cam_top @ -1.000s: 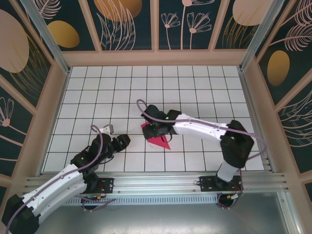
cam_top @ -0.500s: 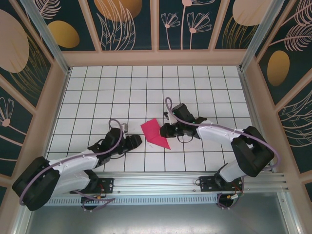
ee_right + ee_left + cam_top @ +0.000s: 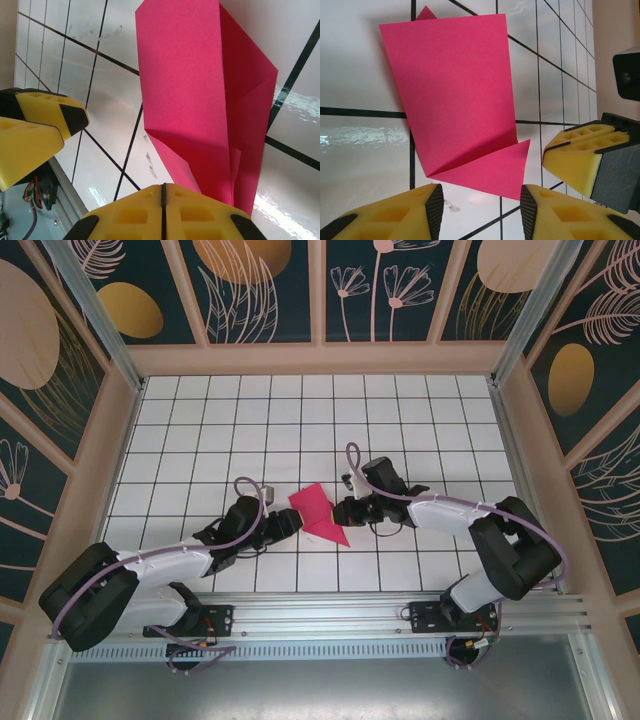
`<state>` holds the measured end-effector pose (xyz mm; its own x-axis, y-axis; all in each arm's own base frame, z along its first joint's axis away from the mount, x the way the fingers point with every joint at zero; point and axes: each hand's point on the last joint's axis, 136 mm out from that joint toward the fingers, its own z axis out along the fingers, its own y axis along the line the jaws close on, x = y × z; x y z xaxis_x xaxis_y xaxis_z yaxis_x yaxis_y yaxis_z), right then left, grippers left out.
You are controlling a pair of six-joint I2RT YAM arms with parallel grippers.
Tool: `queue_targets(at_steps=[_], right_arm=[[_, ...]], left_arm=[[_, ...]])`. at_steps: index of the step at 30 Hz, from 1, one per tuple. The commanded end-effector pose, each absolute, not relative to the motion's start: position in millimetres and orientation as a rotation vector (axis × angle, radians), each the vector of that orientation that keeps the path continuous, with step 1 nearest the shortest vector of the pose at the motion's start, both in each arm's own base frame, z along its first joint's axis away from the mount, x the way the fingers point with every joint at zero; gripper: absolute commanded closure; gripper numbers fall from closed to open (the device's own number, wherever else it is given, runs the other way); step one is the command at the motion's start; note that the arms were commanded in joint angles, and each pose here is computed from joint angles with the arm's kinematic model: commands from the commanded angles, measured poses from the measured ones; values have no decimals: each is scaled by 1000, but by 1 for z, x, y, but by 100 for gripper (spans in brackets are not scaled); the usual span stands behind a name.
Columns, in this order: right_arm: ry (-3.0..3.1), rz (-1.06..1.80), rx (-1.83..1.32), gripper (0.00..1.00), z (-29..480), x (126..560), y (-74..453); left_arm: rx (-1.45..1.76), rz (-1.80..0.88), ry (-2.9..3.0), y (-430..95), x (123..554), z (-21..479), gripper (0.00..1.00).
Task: Fold a paper plane with a square sheet of paper (pick it up from the middle)
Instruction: Fold the wing for the fifth time at the center of the table.
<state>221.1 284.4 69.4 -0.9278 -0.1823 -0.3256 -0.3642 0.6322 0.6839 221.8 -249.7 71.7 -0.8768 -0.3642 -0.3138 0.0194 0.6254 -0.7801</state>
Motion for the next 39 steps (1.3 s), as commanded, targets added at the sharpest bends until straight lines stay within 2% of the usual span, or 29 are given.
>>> queue_targets(at_steps=[1, 26, 39], right_arm=[[2585, 1215, -513, 91, 74, 218, 289], [2700, 1106, -370, 90, 23, 240, 267], [2772, 1084, -293, 90, -2, 236, 256]], left_arm=[[-281, -1193, 2365, -252, 222, 77, 53], [-274, -1210, 2430, -262, 220, 58, 51], [-355, -1196, 2483, -276, 230, 42, 47]])
